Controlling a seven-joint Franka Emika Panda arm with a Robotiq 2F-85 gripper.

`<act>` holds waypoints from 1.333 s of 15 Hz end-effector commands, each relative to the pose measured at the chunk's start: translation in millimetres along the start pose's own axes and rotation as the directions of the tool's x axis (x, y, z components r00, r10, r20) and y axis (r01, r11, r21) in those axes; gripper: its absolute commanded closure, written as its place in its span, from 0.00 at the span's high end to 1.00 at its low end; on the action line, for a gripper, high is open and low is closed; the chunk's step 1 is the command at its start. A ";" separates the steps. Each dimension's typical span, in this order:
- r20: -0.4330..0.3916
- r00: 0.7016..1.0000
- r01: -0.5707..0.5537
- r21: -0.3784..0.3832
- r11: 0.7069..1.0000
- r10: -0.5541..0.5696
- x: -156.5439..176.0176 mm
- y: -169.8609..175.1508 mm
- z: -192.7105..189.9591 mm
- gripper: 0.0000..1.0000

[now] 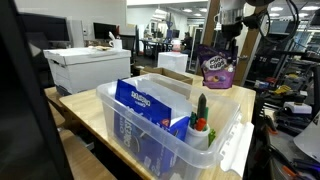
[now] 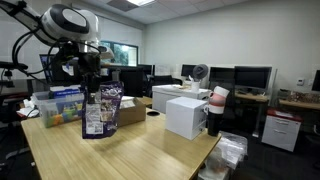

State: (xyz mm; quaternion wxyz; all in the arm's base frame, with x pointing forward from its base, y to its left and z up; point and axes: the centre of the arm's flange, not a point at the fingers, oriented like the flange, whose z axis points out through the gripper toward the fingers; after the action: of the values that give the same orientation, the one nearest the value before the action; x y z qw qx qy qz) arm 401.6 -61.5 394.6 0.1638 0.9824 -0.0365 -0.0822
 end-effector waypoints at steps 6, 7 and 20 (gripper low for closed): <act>-0.063 0.998 -0.021 -0.126 0.992 0.014 12.9 -27.2 -82.0 0.02; -0.072 0.997 -0.028 -0.131 0.991 0.018 13.9 -31.1 -91.4 0.02; -0.170 0.985 -0.024 -0.146 0.989 -0.002 -11.6 -115.9 -184.8 0.02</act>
State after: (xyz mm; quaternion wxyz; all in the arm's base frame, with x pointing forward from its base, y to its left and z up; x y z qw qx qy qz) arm 430.9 78.4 510.9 0.2384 0.9710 -0.0165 -0.0074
